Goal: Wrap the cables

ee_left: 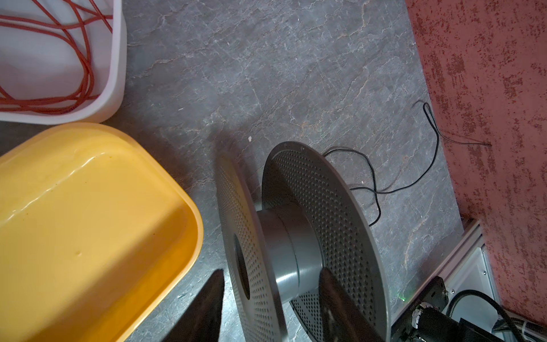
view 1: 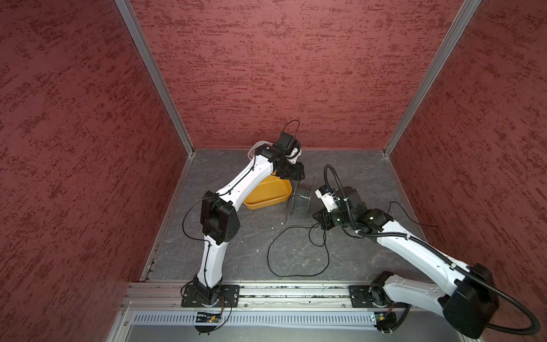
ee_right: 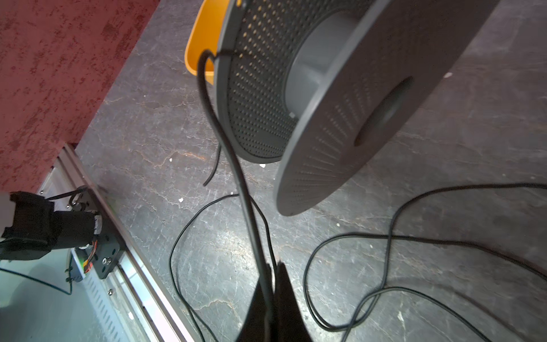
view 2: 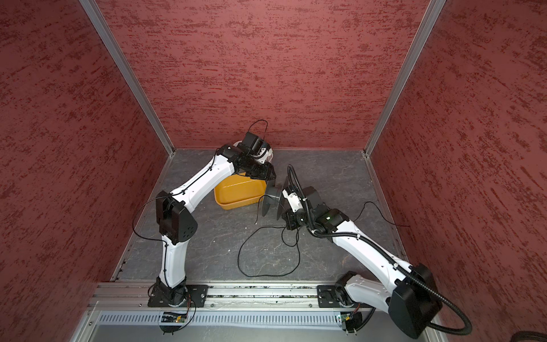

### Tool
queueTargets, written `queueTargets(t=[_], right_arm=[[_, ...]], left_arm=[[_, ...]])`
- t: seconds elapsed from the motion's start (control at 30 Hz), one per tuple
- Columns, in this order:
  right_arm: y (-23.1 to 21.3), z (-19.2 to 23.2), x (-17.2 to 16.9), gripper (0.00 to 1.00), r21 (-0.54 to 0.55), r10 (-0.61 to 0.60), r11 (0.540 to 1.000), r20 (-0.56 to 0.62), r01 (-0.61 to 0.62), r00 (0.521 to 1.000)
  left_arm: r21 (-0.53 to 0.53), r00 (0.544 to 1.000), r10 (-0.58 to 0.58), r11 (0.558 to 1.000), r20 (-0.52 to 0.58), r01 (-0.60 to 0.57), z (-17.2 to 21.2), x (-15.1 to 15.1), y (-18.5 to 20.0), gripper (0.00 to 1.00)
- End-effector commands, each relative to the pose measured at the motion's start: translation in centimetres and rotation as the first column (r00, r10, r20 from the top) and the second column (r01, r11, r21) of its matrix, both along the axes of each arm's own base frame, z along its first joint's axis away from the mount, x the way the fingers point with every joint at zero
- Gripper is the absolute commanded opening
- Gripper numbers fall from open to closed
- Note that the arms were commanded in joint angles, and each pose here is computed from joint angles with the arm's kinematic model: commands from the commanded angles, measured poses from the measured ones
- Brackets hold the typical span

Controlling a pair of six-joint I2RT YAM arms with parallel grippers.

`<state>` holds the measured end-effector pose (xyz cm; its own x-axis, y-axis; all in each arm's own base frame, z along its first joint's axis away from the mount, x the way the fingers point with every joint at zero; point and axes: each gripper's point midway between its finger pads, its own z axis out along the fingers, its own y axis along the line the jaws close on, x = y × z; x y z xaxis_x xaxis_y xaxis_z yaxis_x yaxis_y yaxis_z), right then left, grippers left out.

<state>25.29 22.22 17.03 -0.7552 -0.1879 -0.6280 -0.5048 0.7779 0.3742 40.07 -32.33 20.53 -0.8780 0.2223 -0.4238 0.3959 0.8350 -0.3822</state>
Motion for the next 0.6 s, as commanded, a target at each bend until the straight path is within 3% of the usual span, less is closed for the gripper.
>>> queueTargets(t=[0.0,0.3,0.57], right_arm=[[-1.7,0.3,2.2,0.00,-0.077,-0.091,0.993,0.027,0.092,0.996],[-1.4,0.7,5.4,0.00,-0.138,-0.116,0.983,0.065,0.124,0.991],[-1.5,1.5,4.3,0.00,-0.167,-0.039,0.985,0.073,0.050,0.997]], left_arm=[[-0.029,1.000,-0.008,1.000,0.018,0.009,1.4,-0.9,0.2,0.52],[-0.051,1.000,0.009,0.999,0.022,-0.007,1.2,-2.3,0.9,0.45],[-0.058,1.000,0.017,0.998,0.022,-0.016,0.2,-1.3,0.3,0.44]])
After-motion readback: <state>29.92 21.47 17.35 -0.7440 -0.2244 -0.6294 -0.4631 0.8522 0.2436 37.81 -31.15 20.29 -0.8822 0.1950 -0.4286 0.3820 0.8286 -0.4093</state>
